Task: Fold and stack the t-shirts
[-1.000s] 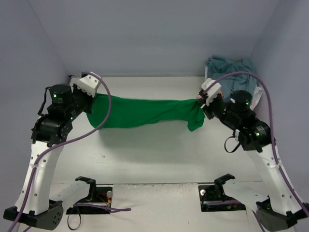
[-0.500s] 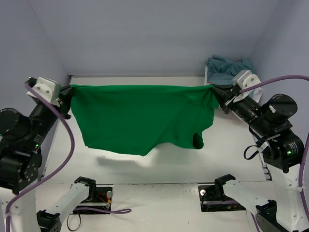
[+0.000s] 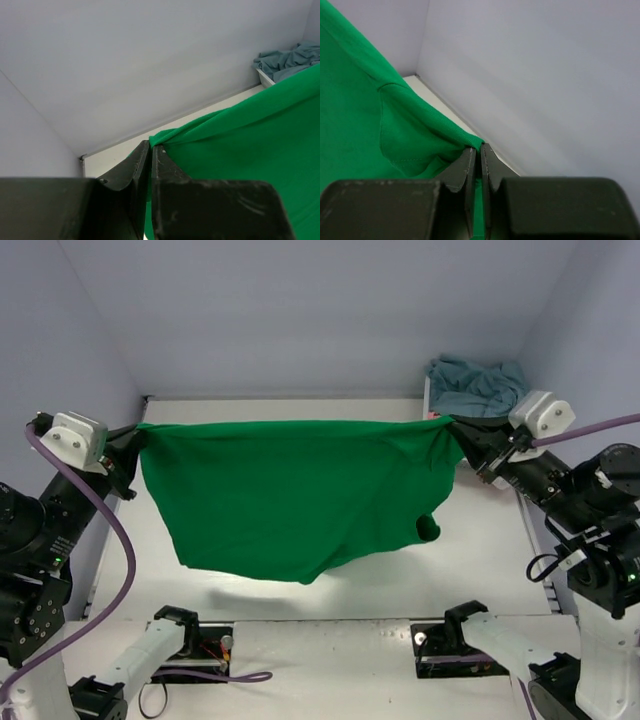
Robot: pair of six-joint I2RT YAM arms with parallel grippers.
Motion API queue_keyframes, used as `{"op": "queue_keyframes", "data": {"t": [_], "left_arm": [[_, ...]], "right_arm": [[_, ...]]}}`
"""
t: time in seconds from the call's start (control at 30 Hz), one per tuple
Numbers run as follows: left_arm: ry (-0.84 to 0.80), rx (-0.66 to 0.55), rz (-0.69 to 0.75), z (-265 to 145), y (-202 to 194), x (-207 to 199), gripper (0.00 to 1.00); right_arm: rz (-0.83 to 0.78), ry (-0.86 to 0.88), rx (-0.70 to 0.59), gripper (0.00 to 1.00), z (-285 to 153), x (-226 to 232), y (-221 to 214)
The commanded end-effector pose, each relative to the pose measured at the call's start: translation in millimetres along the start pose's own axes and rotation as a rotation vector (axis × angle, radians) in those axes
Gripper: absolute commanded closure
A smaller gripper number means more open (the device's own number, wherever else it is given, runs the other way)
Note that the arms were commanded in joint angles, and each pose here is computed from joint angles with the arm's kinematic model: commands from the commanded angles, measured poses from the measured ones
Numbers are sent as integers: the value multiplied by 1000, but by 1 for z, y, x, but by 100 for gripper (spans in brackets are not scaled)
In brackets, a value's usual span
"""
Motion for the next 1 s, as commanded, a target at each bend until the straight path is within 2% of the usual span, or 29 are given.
{"op": "queue_keyframes", "data": {"t": [0.0, 0.17, 0.37, 0.57, 0.63, 0.77, 0.8, 0.87, 0.9, 0.97], "left_arm": [[34, -70, -7, 2, 16, 3, 100], [55, -131, -32, 5, 33, 4, 100], [-40, -177, -49, -14, 47, -9, 100], [-69, -169, -34, -19, 45, -12, 100], [-26, -132, -31, 0, 36, -4, 100], [13, -50, 10, 48, 7, 11, 100], [17, 16, 6, 69, -15, 17, 100], [35, 26, 26, 91, -29, 24, 100], [35, 86, 23, 109, -50, 28, 100], [43, 123, 34, 134, -69, 36, 100]], "right_arm": [[-62, -114, -95, 100, -8, -20, 30], [-77, -160, -115, 100, -7, -31, 41], [-61, -102, -168, 100, -21, -23, 52], [-68, -149, -128, 100, -20, -25, 43], [-78, -158, -117, 100, -9, -29, 38], [-88, -162, -21, 100, 35, -33, -3], [-101, -156, -1, 100, 44, -34, -11], [-86, -124, 55, 100, 71, -32, -39], [-83, -106, 70, 100, 81, -31, -50], [-61, -66, 108, 100, 107, -26, -82]]}}
Point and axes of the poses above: each gripper's point midway between its finger pads, its own z axis out along the fingers, its own x axis along the line the jaws close on, y = z × x, the point moved 9 cm from there along -z, back along the fingers, and after that the axes turned 13 degrees about -z, right-handed, at the moved point
